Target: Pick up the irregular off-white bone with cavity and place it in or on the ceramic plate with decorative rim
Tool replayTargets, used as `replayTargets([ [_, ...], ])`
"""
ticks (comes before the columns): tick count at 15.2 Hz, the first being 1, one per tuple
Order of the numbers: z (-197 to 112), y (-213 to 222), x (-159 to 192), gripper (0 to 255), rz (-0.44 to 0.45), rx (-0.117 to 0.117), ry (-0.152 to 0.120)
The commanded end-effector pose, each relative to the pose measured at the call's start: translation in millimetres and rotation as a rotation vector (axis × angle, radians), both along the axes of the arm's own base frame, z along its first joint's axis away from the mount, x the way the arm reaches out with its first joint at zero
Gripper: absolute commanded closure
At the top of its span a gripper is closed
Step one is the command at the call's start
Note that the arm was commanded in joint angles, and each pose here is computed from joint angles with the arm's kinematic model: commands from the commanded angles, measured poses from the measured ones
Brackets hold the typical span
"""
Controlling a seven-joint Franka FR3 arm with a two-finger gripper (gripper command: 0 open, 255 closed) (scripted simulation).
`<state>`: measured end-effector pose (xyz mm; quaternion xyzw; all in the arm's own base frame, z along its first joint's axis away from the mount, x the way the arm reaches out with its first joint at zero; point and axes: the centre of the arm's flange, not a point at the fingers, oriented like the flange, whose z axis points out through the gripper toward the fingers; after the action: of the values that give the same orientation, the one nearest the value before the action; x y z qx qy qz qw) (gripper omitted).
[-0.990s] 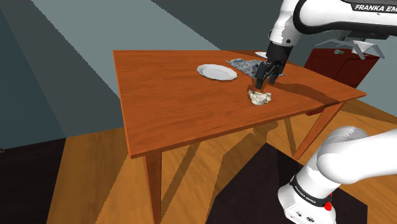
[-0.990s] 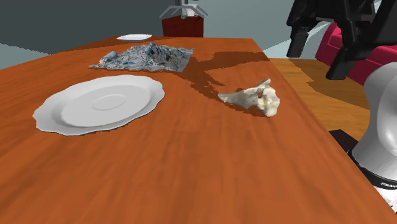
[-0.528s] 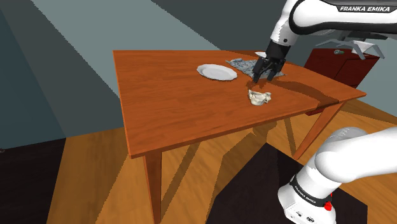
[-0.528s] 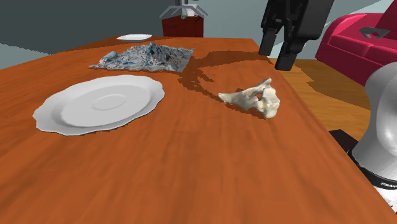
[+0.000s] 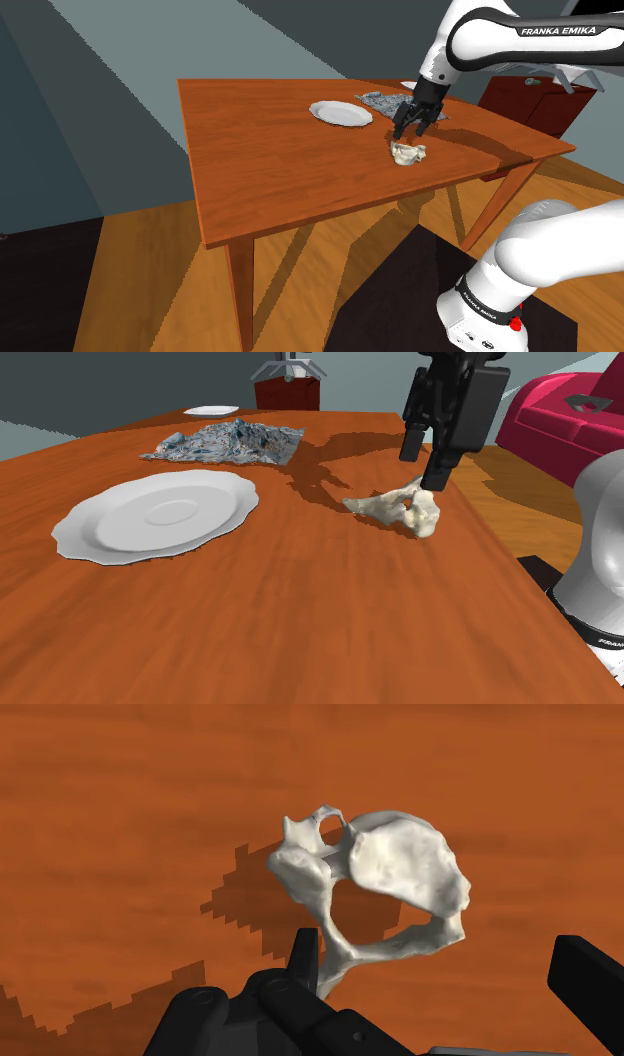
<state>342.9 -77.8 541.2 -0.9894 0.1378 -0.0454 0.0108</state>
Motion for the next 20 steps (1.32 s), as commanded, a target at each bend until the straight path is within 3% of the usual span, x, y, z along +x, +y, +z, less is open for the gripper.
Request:
replayTargets([
  [1, -0.5, -0.1, -0.1, 0, 0.000, 0.000, 0.000],
  [4, -0.4, -0.1, -0.1, 0, 0.000, 0.000, 0.000],
  [5, -0.4, -0.1, -0.1, 255, 0.000, 0.000, 0.000],
  [14, -0.4, -0.1, -0.1, 255, 0.000, 0.000, 0.000],
  [15, -0.4, -0.1, -0.1, 0, 0.000, 0.000, 0.000],
  [16, -8.3, 12.0, 7.1, 0, 0.284, -0.107, 0.122],
  [17, -1.9, 6.6, 5.2, 0, 0.087, -0.040, 0.046],
  [18, -1.9, 6.6, 5.2, 0, 0.087, -0.040, 0.046],
  [19, -2.0, 25.2, -14.5, 0, 0.494, -0.150, 0.005],
  [20, -2.6, 16.1, -3.3, 0, 0.189, -0.077, 0.026],
])
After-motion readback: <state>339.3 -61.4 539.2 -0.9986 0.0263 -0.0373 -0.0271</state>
